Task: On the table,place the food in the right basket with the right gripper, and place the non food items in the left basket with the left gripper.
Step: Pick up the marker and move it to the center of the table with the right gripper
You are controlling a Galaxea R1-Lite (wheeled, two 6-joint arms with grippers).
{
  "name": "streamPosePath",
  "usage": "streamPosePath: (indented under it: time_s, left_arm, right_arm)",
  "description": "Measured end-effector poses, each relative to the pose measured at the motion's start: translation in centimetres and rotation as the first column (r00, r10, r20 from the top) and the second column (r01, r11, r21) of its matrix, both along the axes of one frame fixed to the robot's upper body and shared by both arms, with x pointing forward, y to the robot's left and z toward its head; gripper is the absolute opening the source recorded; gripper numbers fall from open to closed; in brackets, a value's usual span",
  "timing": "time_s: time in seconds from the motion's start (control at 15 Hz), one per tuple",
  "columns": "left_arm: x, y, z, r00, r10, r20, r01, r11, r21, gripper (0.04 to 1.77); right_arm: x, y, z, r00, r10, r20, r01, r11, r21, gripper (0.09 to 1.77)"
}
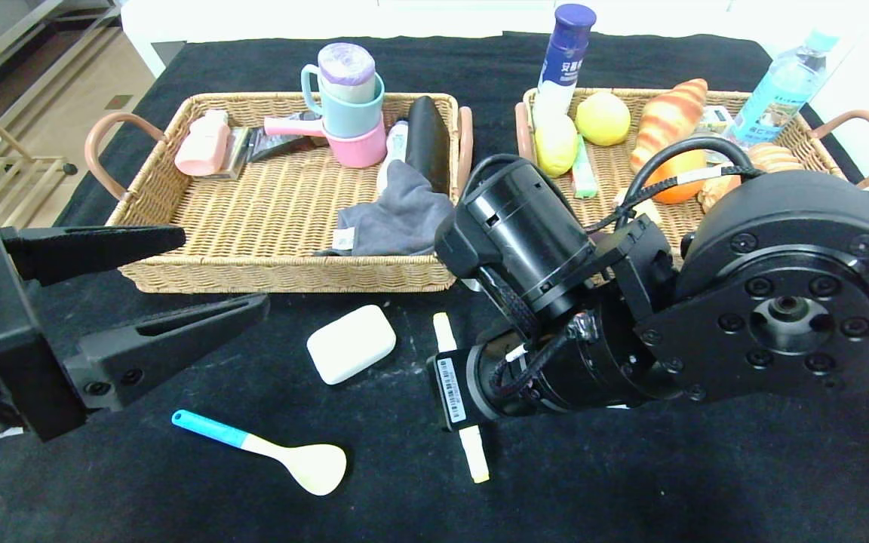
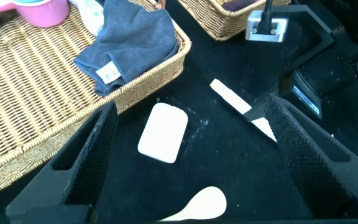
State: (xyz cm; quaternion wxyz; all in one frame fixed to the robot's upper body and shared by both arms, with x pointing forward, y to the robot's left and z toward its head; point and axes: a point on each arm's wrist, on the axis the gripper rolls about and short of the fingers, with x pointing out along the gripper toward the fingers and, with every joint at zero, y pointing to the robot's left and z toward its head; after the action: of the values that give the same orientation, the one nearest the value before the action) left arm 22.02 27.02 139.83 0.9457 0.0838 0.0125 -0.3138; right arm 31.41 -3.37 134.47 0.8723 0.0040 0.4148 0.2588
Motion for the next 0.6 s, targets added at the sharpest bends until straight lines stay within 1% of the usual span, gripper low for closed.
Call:
streamPosePath:
  time_s: [0.2, 0.6]
  left_arm:
    - [0.00, 0.00, 0.01, 1.000, 0.000, 0.000, 0.000, 1.000, -0.002, 1.72]
    - [0.00, 0.01, 0.03, 1.000, 0.001, 0.002, -0.001, 1.000, -0.003, 1.72]
  right_arm:
    - [0.11, 0.11, -0.20, 1.000, -0.022, -0.018, 0.022, 1.000, 0.017, 0.25]
    - [0.47, 0.04, -0.36, 0.999, -0.044, -0.030, 0.045, 0.999, 0.025, 0.25]
